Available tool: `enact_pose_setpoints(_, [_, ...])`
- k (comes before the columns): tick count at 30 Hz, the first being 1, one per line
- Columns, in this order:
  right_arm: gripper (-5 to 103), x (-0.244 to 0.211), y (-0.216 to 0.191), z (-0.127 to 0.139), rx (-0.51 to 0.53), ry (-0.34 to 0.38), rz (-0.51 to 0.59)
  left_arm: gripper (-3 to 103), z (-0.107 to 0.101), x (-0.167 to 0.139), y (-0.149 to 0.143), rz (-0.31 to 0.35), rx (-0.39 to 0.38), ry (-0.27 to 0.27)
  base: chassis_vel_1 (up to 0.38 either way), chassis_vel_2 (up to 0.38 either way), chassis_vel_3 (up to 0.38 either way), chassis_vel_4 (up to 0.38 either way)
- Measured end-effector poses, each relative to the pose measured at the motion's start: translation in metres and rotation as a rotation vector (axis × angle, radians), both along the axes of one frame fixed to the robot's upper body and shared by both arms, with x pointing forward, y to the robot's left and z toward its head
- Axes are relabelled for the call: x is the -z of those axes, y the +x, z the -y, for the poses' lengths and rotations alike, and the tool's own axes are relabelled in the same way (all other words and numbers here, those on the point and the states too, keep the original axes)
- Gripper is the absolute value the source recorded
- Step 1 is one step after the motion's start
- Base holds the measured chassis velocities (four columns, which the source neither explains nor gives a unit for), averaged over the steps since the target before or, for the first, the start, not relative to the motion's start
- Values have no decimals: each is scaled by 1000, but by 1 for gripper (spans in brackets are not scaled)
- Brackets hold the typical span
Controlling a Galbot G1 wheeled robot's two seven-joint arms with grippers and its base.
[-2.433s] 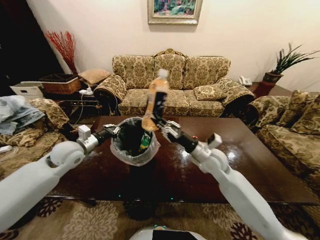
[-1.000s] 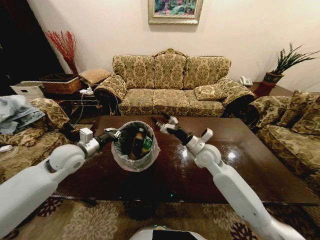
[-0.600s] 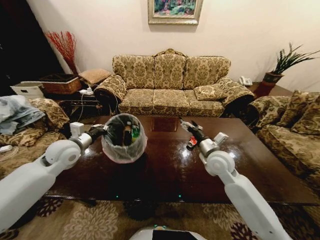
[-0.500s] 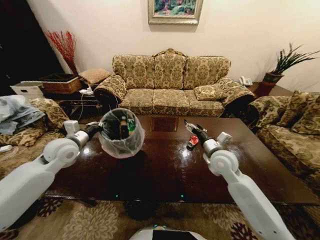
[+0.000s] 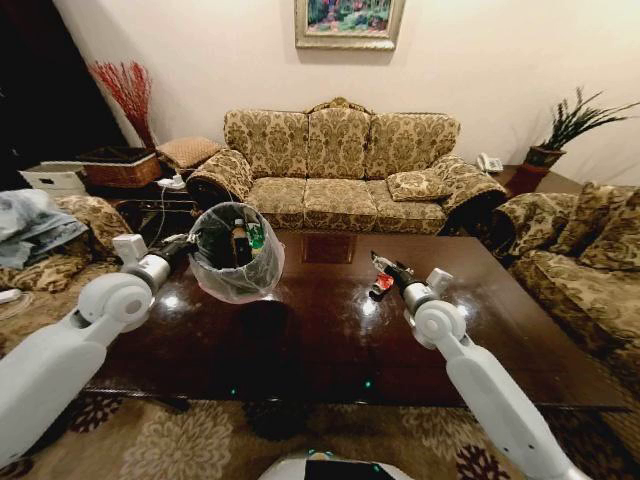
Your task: Move to the front of the table and place the trash on the table into the trash bin.
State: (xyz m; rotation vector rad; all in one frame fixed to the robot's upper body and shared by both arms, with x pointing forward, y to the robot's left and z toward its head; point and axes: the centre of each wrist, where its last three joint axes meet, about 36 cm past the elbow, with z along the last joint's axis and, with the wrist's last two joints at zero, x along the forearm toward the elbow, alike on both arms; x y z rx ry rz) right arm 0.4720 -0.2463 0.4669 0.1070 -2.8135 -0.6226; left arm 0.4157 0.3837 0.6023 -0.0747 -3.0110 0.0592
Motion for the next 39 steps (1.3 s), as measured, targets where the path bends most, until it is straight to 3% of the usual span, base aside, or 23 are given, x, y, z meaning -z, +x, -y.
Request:
enact_pose_setpoints(8, [100,52,23,5,-32,-41,-3,3,8,8,-3,-2,9,1,-121,-110,89,83])
enact_pose_setpoints(10, [100,78,32,3,-61,-129,66,3,10,12,-4,11,-13,11,-18,-27,23,-3])
enact_pose_setpoints(12, [100,90,37,0,-75,-170,91,3,12,14,-6,18,-20,16,19,27,-5,1])
enact_pose_setpoints(17, [100,101,45,-13,-89,-125,21,3,16,17,-8,18,-11,28,52,47,8,-12])
enact_pose_setpoints(23, [100,120,65,-2,-117,-230,-35,3,17,23,-8,19,-10,37,0,0,0,0])
enact_pose_setpoints(32, [101,135,81,7,-147,-224,-36,3,21,30,-10,14,0,19,0,0,0,0])
enact_pose_setpoints(35, [93,143,81,4,-158,-238,-26,3,22,31,-11,17,9,11,0,0,0,0])
enact_pose_setpoints(39, [72,158,78,0,-163,-276,-47,3,23,37,-11,10,27,2,0,0,0,0])
